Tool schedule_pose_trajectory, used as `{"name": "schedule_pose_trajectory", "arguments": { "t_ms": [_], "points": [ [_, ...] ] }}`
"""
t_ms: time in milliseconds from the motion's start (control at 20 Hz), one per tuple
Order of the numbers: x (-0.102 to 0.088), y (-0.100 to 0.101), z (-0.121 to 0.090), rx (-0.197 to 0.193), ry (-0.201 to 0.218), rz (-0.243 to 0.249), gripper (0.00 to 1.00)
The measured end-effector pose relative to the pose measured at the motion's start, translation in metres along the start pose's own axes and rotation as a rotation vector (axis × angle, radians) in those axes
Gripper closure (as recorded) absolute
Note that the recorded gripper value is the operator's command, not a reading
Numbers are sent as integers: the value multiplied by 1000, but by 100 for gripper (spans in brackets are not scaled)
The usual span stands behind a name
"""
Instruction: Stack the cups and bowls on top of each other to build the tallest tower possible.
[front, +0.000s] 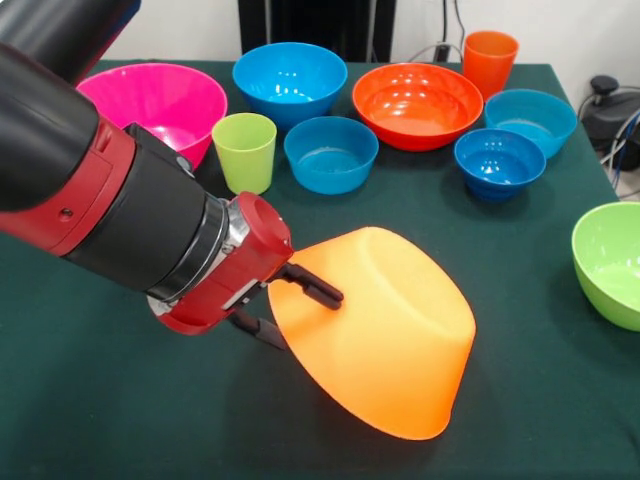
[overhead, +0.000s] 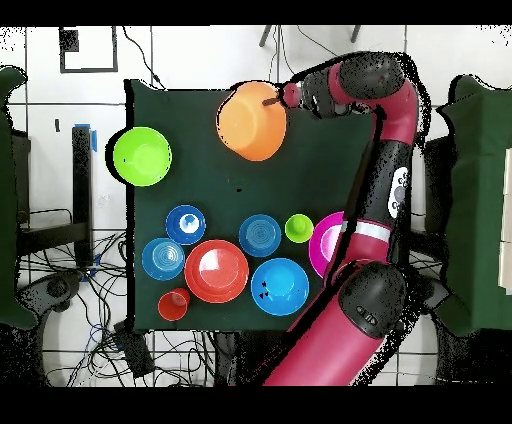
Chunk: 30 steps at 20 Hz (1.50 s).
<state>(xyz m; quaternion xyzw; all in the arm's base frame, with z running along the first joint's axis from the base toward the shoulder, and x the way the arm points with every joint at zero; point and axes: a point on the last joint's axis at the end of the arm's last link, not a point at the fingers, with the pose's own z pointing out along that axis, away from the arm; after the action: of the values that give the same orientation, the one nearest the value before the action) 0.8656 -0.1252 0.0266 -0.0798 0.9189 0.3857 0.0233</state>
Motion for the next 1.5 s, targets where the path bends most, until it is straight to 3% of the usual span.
{"name": "schedule_pose_trajectory", "arguments": {
  "t_ms": [950,1100,1350,1500],
  "points": [
    [5,-11,0,18,-8,14,0],
    [3,-15,0,55,-34,11,0],
    [-5,-25,-1,170,-107,-6,0],
    [-6,-30,-1,203,-124,-9,0]
  ]
}}
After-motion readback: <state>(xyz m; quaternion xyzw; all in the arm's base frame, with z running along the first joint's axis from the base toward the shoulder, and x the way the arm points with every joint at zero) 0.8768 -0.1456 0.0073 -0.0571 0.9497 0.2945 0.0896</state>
